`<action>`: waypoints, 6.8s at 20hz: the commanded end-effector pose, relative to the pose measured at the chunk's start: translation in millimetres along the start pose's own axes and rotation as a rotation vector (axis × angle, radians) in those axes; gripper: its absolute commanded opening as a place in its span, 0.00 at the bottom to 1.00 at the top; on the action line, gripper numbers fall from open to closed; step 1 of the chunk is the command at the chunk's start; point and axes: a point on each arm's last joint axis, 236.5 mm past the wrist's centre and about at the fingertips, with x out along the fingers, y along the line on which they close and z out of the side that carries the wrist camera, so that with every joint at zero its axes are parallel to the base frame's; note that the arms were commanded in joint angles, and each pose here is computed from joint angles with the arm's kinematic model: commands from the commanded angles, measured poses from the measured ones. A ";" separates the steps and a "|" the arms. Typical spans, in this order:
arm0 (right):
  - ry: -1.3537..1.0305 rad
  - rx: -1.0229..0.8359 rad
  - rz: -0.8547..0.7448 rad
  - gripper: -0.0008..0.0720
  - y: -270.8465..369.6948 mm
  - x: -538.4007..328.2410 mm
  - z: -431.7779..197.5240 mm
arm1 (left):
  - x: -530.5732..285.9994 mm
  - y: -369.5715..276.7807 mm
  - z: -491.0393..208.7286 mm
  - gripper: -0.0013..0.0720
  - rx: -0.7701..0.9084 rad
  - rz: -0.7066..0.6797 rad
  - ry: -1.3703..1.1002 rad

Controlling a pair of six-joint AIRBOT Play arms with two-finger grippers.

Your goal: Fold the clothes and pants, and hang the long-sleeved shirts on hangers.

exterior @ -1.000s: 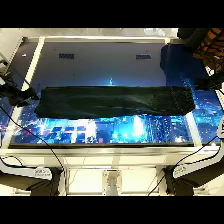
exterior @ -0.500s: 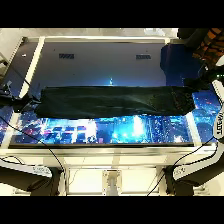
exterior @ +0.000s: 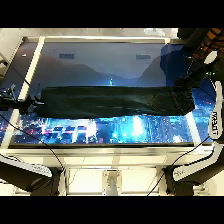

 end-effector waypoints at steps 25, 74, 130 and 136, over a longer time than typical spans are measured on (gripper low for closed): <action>-0.104 -0.019 -0.026 0.04 -3.3 -1.3 25.2 | -87.1 -70.4 -25.8 0.04 0.085 0.028 0.038; -0.091 -0.335 0.201 0.04 173.0 19.5 26.3 | 19.1 -377.0 -130.9 0.48 0.775 0.158 0.091; -0.255 -0.421 0.088 0.04 237.8 137.0 74.7 | 92.4 -226.4 -171.1 0.04 0.771 0.375 0.325; -0.242 -0.676 0.109 0.04 333.0 150.7 31.6 | 90.4 -223.6 -174.1 0.04 0.767 0.383 0.343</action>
